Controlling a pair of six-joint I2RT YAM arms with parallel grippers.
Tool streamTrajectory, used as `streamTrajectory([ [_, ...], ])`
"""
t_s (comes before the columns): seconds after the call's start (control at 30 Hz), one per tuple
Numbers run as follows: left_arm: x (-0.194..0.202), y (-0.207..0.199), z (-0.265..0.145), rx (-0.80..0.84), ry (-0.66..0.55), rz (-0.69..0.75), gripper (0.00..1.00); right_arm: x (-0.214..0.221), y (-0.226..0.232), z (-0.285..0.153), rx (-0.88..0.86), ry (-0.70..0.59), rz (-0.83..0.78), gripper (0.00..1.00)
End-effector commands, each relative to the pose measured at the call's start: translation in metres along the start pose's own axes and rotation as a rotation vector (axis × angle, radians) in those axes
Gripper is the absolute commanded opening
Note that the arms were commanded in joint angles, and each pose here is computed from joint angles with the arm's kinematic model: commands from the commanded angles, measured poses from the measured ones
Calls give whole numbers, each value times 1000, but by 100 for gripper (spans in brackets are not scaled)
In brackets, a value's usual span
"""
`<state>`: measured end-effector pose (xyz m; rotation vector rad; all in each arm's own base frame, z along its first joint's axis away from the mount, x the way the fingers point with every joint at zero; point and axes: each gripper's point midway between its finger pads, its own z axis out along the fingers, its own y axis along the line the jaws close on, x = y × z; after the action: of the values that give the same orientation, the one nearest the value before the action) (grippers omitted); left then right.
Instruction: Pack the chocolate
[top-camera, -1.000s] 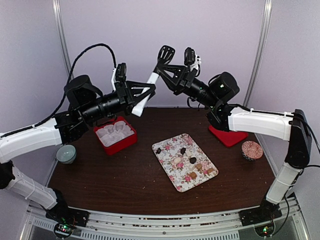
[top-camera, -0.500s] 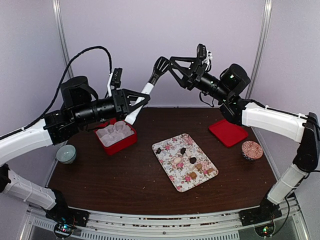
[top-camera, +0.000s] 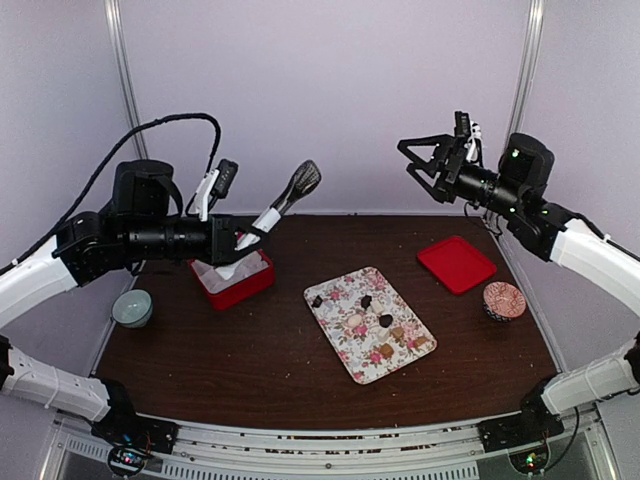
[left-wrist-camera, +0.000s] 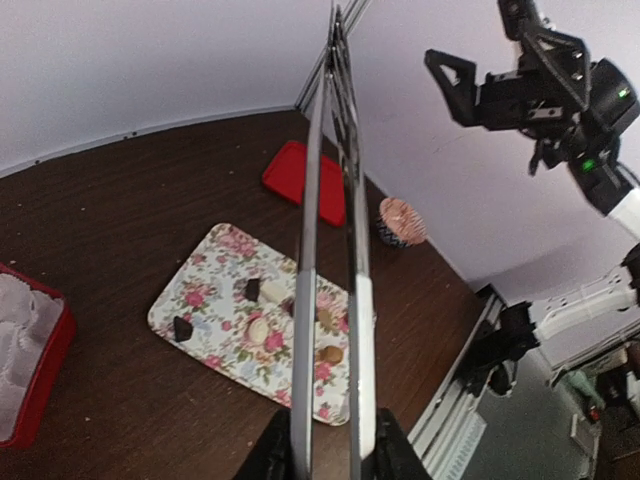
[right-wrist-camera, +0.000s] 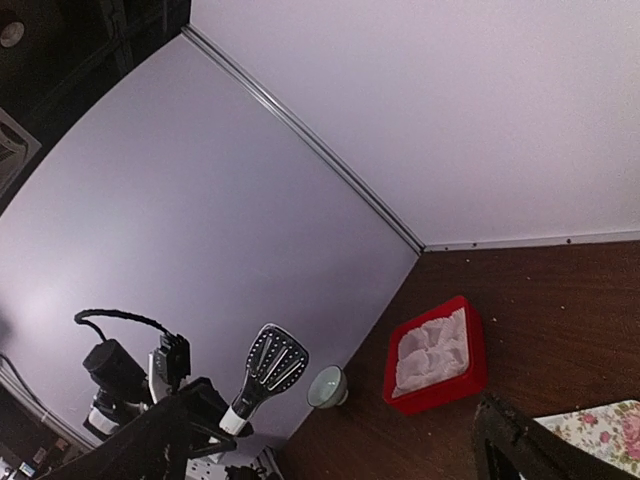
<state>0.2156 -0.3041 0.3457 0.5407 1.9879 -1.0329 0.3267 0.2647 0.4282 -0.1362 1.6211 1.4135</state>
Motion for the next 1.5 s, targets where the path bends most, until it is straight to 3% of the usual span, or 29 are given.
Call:
streamTrajectory([
  [0.0, 21, 23, -5, -114, 95, 195, 25, 39, -38, -49, 209, 150, -73, 100],
  [0.23, 38, 37, 14, -148, 181, 255, 25, 52, -63, -117, 376, 117, -81, 100],
  [0.5, 48, 37, 37, -108, 246, 300, 28, 68, -62, -162, 486, 134, -156, 100],
  [0.73, 64, 46, 48, -114, 325, 379, 27, 91, -55, -175, 438, 191, -146, 100],
  [1.03, 98, 70, 71, -152, 458, 391, 25, 131, -79, -200, 534, 319, -103, 100],
  [1.47, 124, 105, 85, -276, 572, 357, 32, 148, -113, -194, 547, 230, 23, 100],
])
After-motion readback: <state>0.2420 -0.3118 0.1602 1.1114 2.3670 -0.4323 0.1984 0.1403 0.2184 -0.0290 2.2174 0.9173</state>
